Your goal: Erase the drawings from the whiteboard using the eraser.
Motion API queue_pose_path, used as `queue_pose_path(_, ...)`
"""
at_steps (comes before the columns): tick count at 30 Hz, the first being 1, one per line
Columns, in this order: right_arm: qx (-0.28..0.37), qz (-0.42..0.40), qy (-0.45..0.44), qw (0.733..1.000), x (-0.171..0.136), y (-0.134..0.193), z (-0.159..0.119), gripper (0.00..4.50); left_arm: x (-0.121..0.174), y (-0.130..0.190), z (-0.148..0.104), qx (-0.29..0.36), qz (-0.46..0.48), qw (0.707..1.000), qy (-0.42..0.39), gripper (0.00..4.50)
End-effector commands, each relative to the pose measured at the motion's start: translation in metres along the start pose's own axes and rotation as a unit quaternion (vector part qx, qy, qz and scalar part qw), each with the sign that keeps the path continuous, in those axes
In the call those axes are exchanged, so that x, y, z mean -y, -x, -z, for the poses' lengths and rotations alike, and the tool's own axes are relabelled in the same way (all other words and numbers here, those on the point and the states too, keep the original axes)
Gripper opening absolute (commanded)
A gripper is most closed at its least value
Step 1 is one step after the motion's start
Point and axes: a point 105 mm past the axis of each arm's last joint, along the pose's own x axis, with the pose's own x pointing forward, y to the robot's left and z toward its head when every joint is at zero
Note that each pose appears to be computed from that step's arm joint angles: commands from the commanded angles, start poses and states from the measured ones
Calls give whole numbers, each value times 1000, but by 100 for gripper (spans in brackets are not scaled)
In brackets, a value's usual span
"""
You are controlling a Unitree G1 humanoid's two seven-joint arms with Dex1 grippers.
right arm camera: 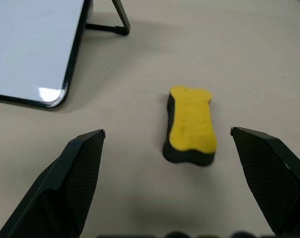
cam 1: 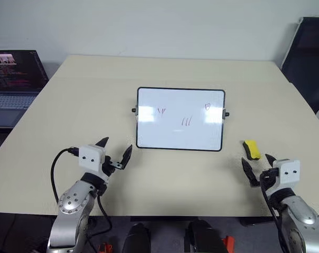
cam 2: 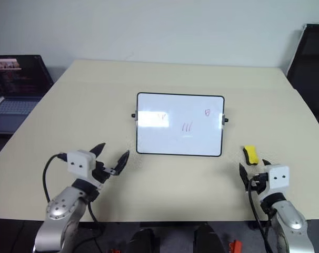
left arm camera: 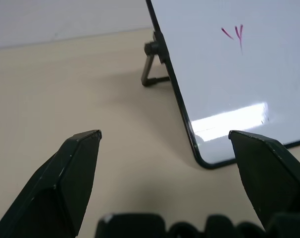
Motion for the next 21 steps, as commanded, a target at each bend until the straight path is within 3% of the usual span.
queue_pose_path(1, 26, 30, 5, 999, 8, -4, -19, 446, 1, -2, -5, 3, 7, 1000, -11, 450)
queue_pose_path(5, 27, 51, 7, 998, 12, -7, -21, 446, -3, -4, 12, -26, 19, 999, -10, 450)
queue_pose_path(8, 51, 37, 6, 998, 3, -8, -40, 446, -9, -7, 1, -9, 43, 999, -26, 450)
queue_pose_path(12, 80, 30, -8, 996, -10, -14, -59, 446, -39, -14, -15, 11, 34, 997, -62, 450)
queue_pose_path(18, 98, 49, -42, 993, -19, -18, -75, 446, -19, -34, -35, 48, 138, 988, -45, 450)
queue_pose_path(21, 81, 32, -44, 995, -26, -16, -83, 446, -5, -53, -65, 81, 214, 972, -46, 450)
